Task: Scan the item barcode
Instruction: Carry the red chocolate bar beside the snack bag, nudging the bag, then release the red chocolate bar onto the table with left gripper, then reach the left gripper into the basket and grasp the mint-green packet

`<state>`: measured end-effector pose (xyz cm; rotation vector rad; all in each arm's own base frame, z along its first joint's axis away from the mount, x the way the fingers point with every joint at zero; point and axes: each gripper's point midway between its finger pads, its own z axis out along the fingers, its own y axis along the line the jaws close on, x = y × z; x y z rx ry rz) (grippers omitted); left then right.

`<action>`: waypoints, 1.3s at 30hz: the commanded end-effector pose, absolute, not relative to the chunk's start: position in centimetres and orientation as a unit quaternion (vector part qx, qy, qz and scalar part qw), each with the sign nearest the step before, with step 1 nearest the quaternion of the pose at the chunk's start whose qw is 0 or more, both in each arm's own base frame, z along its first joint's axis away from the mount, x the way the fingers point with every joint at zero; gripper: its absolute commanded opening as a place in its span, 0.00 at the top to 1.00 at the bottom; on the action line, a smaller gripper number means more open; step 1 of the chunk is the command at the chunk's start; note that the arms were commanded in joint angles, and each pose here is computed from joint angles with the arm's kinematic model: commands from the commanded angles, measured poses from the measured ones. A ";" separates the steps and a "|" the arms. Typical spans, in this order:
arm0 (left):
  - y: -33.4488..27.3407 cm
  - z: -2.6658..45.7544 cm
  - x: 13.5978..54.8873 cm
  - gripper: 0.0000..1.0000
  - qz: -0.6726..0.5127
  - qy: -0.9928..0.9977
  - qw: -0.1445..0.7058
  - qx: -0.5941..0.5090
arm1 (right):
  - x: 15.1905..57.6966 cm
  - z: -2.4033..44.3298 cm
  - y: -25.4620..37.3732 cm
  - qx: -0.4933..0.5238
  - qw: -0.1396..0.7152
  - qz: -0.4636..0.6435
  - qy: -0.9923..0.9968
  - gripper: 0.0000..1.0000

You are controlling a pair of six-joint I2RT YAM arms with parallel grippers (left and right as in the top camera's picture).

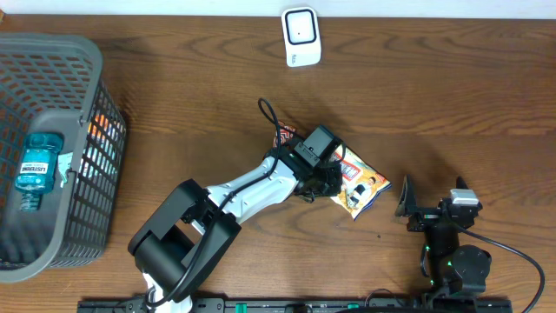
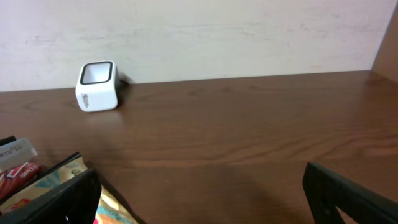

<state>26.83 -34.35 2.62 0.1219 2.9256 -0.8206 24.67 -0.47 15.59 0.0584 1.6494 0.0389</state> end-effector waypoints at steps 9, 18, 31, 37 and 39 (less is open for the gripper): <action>-29.9 16.2 33.0 0.30 -0.190 0.954 0.203 0.110 | 24.7 15.5 -0.2 0.018 0.677 0.017 0.735 0.01; -17.2 37.0 39.5 0.08 -0.120 0.882 0.455 0.011 | 24.7 15.5 -0.2 0.018 0.677 0.017 0.735 0.01; 15.1 36.7 34.6 0.02 0.004 0.731 0.423 -0.535 | 24.7 15.5 -0.2 0.018 0.677 0.017 0.735 0.01; 21.1 30.4 30.9 0.02 0.053 0.683 0.306 -0.661 | 24.7 15.5 -0.2 0.018 0.677 0.017 0.735 0.01; 22.0 28.2 30.6 0.02 0.067 0.687 0.267 -0.673 | 24.7 15.5 -0.2 0.018 0.677 0.017 0.735 0.01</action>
